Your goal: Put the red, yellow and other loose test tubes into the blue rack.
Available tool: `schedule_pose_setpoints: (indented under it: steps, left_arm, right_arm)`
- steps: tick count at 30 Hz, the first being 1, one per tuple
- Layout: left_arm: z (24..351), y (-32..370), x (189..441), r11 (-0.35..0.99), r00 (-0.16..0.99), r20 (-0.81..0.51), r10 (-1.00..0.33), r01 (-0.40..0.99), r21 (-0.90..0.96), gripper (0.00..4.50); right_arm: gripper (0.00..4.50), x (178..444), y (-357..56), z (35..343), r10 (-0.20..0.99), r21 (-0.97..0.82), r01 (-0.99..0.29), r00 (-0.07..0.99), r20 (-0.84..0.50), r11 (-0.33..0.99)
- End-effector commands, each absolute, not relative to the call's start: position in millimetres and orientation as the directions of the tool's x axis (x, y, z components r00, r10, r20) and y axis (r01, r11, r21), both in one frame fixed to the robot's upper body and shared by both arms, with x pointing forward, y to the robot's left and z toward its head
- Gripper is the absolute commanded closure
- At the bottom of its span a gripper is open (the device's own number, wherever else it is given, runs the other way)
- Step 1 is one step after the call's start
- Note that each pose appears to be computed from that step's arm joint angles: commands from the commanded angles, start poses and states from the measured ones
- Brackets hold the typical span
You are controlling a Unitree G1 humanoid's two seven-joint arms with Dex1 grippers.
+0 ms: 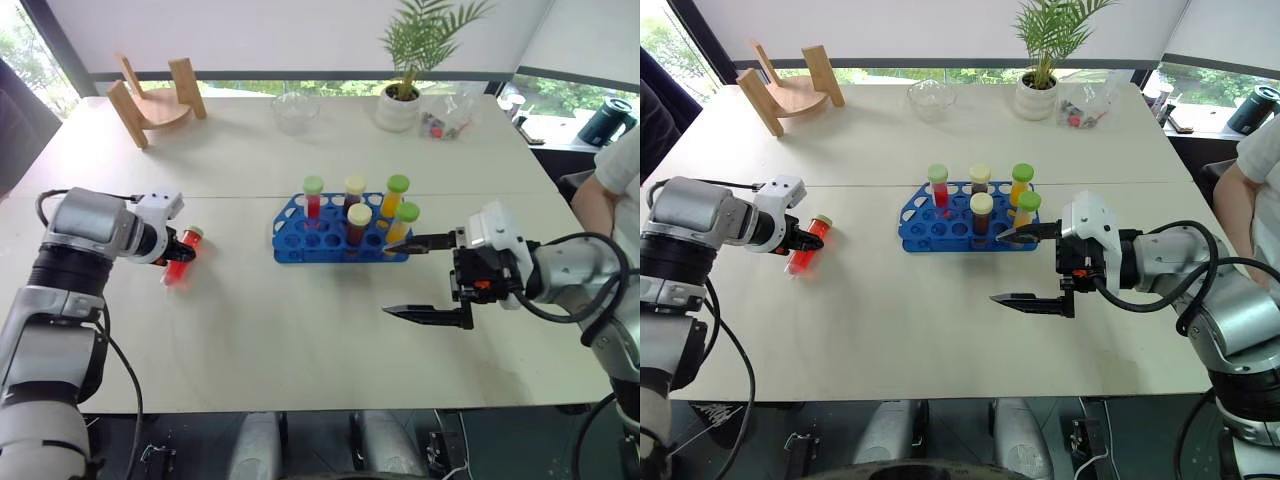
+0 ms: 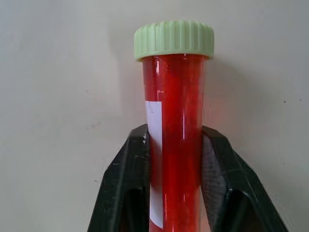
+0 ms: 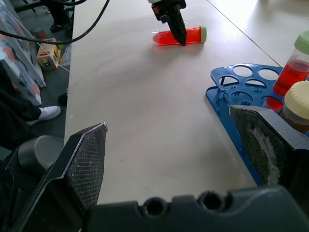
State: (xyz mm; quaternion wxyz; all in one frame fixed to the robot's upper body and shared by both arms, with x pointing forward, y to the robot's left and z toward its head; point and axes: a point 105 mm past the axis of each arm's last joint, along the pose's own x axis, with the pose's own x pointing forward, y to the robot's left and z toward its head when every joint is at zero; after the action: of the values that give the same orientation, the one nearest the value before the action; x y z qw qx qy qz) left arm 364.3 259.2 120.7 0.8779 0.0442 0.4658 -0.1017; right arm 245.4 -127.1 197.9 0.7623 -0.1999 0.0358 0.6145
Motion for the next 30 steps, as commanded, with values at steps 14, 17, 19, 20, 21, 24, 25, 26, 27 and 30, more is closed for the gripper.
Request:
schedule_pose_setpoints:
  steps: [14, 17, 19, 20, 21, 24, 25, 26, 27, 30]
  left_arm:
    - [249, 152, 355, 0.642, 0.659, 0.142, -0.738, 0.751, -0.151, 3.71]
    - [240, 120, 343, 0.621, 0.604, 0.284, -0.745, 0.783, -0.037, 3.71]
    - [232, 106, 338, 0.604, 0.571, 0.312, -0.760, 0.797, 0.012, 3.71]
    - [226, 99, 335, 0.595, 0.554, 0.319, -0.769, 0.803, 0.038, 3.71]
    - [221, 94, 334, 0.594, 0.548, 0.325, -0.770, 0.803, 0.054, 3.71]
    - [211, 89, 335, 0.604, 0.547, 0.346, -0.762, 0.793, 0.078, 3.71]
    - [208, 88, 335, 0.608, 0.548, 0.352, -0.759, 0.790, 0.080, 3.71]
    - [204, 87, 336, 0.612, 0.550, 0.354, -0.756, 0.786, 0.086, 3.71]
    - [200, 85, 336, 0.610, 0.546, 0.354, -0.759, 0.787, 0.095, 3.71]
    - [190, 82, 334, 0.611, 0.544, 0.355, -0.760, 0.785, 0.106, 3.71]
  right_arm:
    - [0.00, 240, -119, 195, 0.909, -0.260, -0.914, 0.366, -0.198, 0.312]
    - [0.00, 243, -115, 195, 0.905, -0.257, -0.904, 0.390, -0.170, 0.342]
    - [0.00, 244, -114, 194, 0.903, -0.258, -0.901, 0.396, -0.166, 0.348]
    - [0.00, 244, -114, 193, 0.902, -0.259, -0.900, 0.398, -0.166, 0.349]
    - [0.00, 244, -113, 192, 0.901, -0.262, -0.899, 0.400, -0.168, 0.350]
    - [0.00, 243, -113, 191, 0.900, -0.260, -0.898, 0.403, -0.164, 0.354]
    - [0.00, 243, -113, 192, 0.900, -0.259, -0.898, 0.404, -0.163, 0.356]
    - [0.00, 243, -113, 192, 0.900, -0.260, -0.897, 0.405, -0.162, 0.357]
    - [0.00, 243, -113, 191, 0.899, -0.264, -0.895, 0.408, -0.162, 0.359]
    - [0.00, 243, -113, 191, 0.897, -0.265, -0.893, 0.413, -0.157, 0.364]
